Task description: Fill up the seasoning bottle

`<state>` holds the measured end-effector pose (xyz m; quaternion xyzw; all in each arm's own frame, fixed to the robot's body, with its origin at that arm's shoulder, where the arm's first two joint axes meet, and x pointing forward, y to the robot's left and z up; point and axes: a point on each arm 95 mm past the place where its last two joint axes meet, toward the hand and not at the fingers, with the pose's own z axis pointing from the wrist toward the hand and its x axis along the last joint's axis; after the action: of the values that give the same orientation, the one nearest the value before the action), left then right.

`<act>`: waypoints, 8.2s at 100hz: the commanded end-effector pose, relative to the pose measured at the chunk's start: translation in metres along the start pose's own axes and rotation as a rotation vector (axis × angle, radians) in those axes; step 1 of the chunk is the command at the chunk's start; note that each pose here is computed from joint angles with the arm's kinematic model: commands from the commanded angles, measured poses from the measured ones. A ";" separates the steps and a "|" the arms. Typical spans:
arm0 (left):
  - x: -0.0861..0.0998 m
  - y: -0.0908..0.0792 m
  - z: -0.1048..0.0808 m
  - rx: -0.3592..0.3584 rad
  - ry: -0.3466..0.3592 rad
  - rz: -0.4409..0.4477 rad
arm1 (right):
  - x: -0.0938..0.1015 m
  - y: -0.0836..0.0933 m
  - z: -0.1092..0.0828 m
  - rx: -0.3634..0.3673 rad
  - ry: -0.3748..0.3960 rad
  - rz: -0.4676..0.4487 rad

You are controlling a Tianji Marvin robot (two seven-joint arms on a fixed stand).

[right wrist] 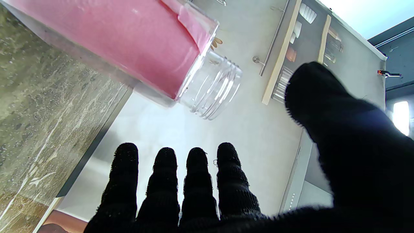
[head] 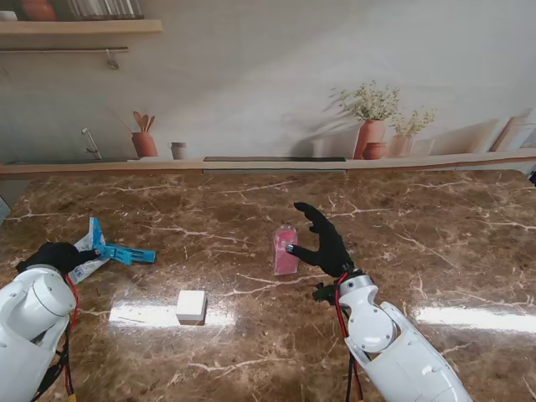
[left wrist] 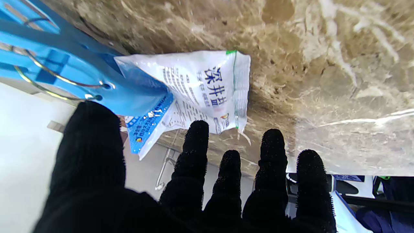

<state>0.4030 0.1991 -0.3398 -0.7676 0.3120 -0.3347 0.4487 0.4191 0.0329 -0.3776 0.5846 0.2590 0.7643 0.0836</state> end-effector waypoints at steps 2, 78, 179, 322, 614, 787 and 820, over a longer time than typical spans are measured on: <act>-0.001 0.003 -0.001 0.015 0.002 0.012 | -0.003 -0.004 -0.002 0.012 -0.015 0.006; 0.020 0.005 0.028 -0.035 -0.084 0.046 | -0.010 -0.004 -0.005 0.021 -0.035 0.020; 0.027 0.037 0.046 0.021 -0.201 -0.035 | -0.010 -0.004 -0.006 0.026 -0.045 0.016; 0.040 0.018 0.018 0.117 0.011 -0.607 | 0.002 0.014 -0.005 0.016 -0.029 -0.065; 0.242 0.072 -0.203 0.065 1.096 -0.778 | 0.193 0.111 0.024 0.389 0.016 -1.128; 0.241 0.086 -0.213 -0.245 1.077 -1.011 | 0.133 0.164 -0.011 -0.006 -0.152 -1.177; 0.234 0.081 -0.220 -0.225 1.087 -1.011 | 0.021 0.153 -0.022 -0.061 -0.356 -1.265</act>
<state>0.3530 -0.1205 -0.2797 -0.5903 0.1336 -0.7942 -0.0539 0.4216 -0.0871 -0.2583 0.4111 0.4957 0.4981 0.5807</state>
